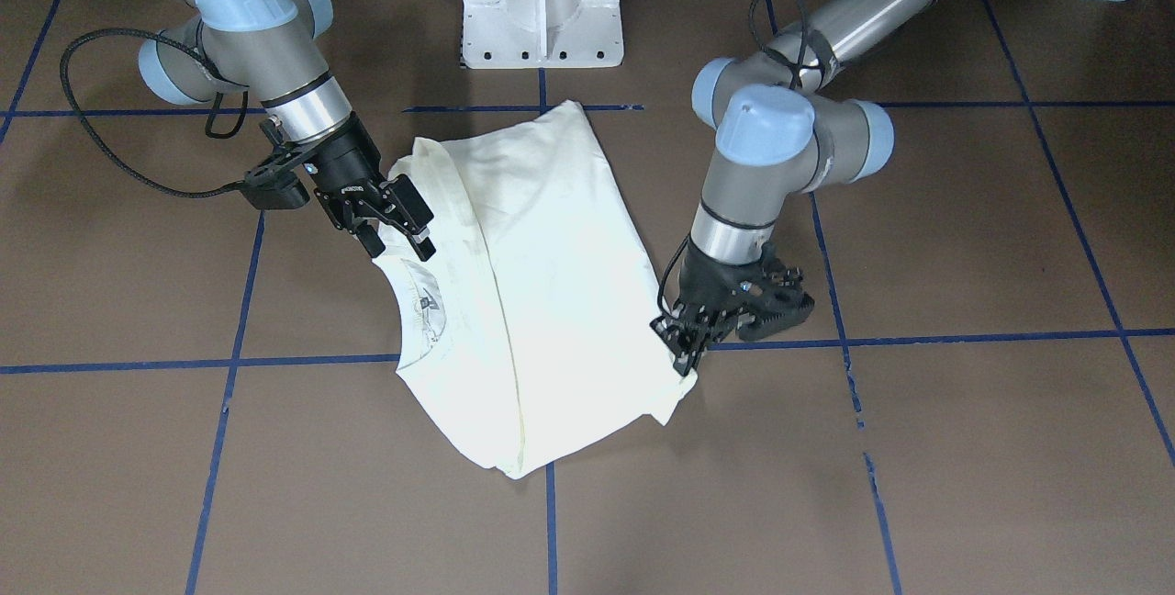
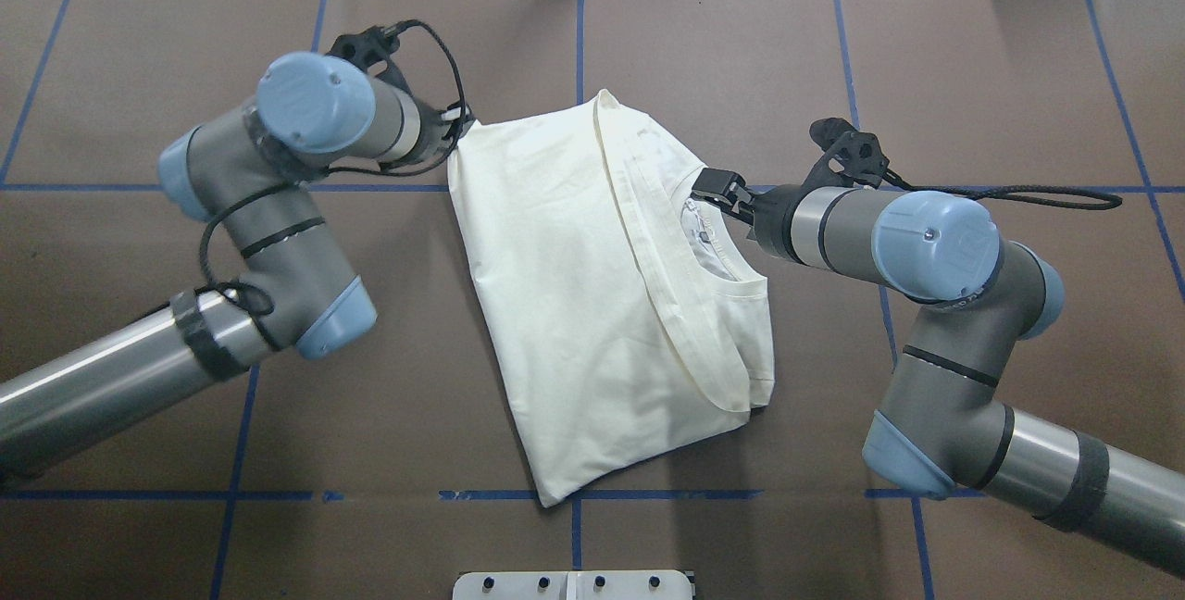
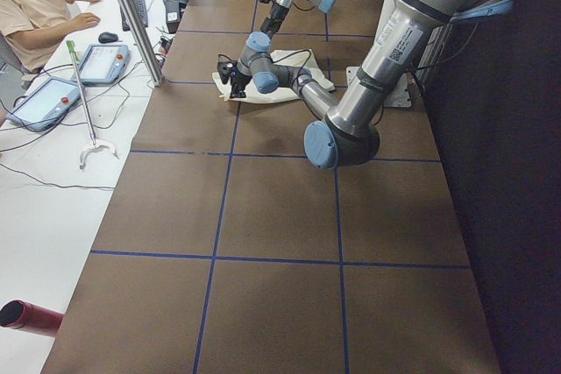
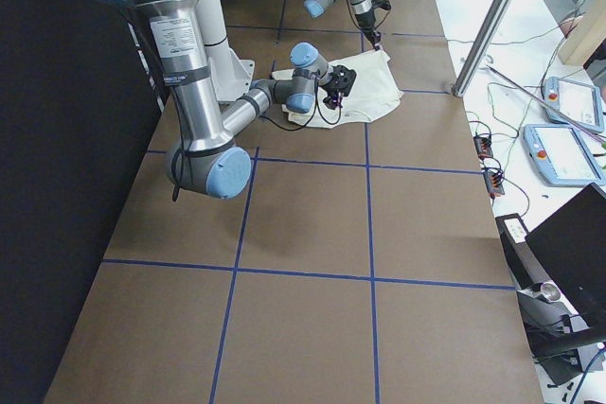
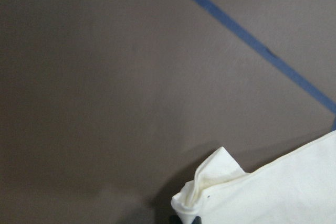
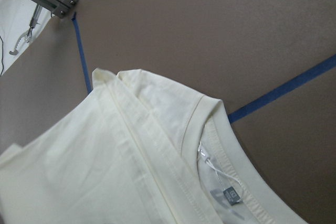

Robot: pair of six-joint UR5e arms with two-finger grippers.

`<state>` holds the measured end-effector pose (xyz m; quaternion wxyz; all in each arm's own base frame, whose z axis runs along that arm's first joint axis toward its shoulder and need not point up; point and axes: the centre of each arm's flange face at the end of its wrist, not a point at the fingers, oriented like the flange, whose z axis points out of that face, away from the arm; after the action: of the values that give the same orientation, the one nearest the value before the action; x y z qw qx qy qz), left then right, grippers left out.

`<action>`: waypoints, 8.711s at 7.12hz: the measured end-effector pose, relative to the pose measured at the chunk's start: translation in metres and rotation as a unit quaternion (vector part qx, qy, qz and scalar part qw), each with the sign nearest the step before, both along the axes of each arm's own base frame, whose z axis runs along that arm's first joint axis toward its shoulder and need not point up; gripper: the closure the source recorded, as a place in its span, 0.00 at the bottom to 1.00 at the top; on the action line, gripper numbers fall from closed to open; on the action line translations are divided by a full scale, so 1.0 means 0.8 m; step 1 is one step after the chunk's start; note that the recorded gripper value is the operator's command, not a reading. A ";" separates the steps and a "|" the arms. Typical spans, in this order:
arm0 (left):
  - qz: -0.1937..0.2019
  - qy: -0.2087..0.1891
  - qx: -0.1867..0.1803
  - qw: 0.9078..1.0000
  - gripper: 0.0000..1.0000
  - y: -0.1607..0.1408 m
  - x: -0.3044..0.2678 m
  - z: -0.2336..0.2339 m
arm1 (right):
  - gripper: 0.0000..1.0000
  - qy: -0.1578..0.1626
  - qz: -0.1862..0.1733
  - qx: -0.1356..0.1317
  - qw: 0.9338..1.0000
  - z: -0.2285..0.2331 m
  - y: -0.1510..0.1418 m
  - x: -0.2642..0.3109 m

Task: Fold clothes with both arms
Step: 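Fold the shirt side over with the right gripper while the left gripper lifts away, then press the folded shirt flat with the right gripper near the collar, then move both grippers to the shirt end nearest the robot, then grasp the near corners of the folded shirt with both grippers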

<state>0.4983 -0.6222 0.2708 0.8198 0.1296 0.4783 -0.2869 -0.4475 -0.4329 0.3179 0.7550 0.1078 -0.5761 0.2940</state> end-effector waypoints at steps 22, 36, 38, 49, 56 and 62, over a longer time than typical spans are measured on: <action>0.059 0.091 0.094 0.990 0.01 0.056 -0.108 -0.001 | 0.16 0.374 -0.270 0.108 0.881 -0.031 0.104 -0.106; 0.061 0.090 0.091 0.990 0.01 0.060 -0.106 0.003 | 0.70 0.141 -0.038 -0.145 0.979 -0.044 0.140 -0.164; 0.062 0.089 0.091 0.990 0.01 0.060 -0.105 0.005 | 1.00 0.143 -0.039 -0.144 0.978 -0.043 0.150 -0.171; 0.065 0.120 0.052 0.989 0.01 0.095 -0.075 -0.002 | 1.00 0.117 -0.043 -0.136 0.983 -0.070 0.149 -0.141; 0.094 0.055 -0.106 0.988 0.11 0.396 0.051 0.036 | 1.00 0.101 -0.051 -0.133 0.985 -0.070 0.165 -0.096; 0.101 0.042 -0.113 0.988 0.37 0.413 0.060 0.047 | 1.00 0.102 -0.052 -0.133 0.984 -0.069 0.166 -0.097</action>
<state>0.5459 -0.2914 0.3084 0.8334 -0.0251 0.4871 -0.2599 -0.5251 -0.3003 0.2626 0.8316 0.0059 -0.4566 0.3160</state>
